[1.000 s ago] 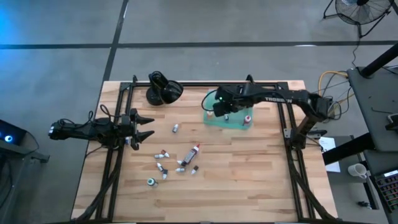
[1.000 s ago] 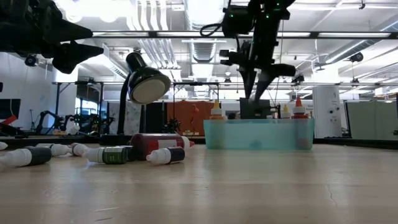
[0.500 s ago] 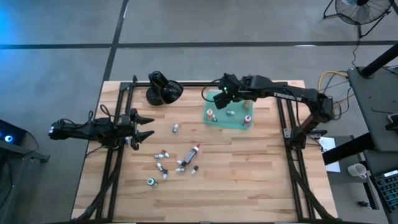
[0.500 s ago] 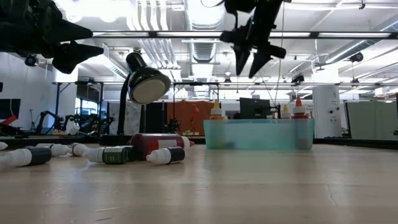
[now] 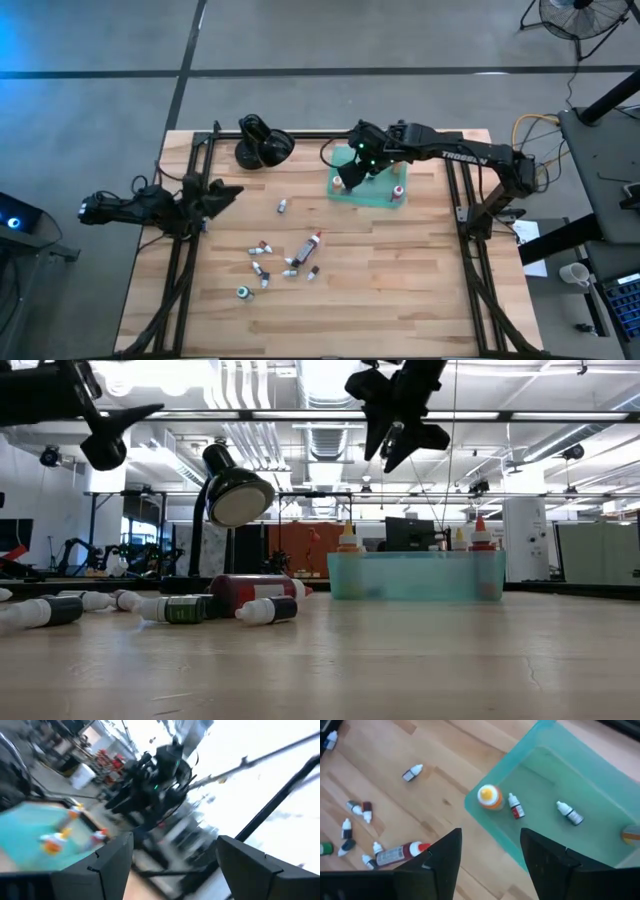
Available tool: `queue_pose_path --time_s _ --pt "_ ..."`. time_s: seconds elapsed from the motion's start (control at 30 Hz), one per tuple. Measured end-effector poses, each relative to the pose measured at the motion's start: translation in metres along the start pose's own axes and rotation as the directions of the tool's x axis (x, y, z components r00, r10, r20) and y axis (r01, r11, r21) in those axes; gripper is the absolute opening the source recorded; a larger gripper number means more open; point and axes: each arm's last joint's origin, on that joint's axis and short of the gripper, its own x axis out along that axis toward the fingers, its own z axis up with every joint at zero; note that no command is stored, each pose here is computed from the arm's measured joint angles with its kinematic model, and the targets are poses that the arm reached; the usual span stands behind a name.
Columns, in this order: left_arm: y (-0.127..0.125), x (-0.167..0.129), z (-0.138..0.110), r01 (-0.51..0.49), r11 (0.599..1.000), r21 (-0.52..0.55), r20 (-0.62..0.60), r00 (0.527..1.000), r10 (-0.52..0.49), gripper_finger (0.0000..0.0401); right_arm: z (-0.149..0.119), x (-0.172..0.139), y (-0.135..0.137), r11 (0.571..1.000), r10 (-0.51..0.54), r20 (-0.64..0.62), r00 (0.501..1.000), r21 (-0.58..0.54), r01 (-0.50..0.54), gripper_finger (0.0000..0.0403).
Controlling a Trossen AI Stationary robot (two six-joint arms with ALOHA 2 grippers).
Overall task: Pick & Place food coloring
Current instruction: Put the large green food coloring bottle into the green bin
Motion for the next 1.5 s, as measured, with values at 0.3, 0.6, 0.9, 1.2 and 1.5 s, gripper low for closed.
queue_pose_path --time_s 0.3,0.6,0.9,1.2,1.5 --pt "0.001 0.0 0.009 -0.107 0.974 -0.2 0.189 0.971 0.145 0.0255 -0.007 0.001 0.006 1.0 0.007 -0.011 1.0 -0.009 -0.007 0.0196" --pt "0.0 0.0 0.009 -0.119 0.977 -0.177 0.174 0.973 0.15 0.0255 -0.028 -0.001 0.028 0.956 0.04 -0.041 0.998 -0.29 -0.05 0.0196" --pt "0.012 0.0 -0.022 -0.151 0.967 -0.205 -0.347 0.935 0.073 0.025 -0.072 0.011 0.057 0.758 0.039 -0.122 0.992 -0.643 -0.109 0.0196" --pt "-0.013 0.004 -0.005 -0.233 0.973 -0.007 -0.643 0.746 0.174 0.0211 -0.075 0.033 0.06 0.815 -0.027 -0.14 0.99 -0.576 -0.059 0.0196" --pt "-0.054 0.024 0.013 -0.171 0.937 0.304 -0.817 0.458 0.349 0.0199 -0.079 0.032 0.051 0.8 -0.135 -0.156 0.979 -0.6 0.015 0.0196"
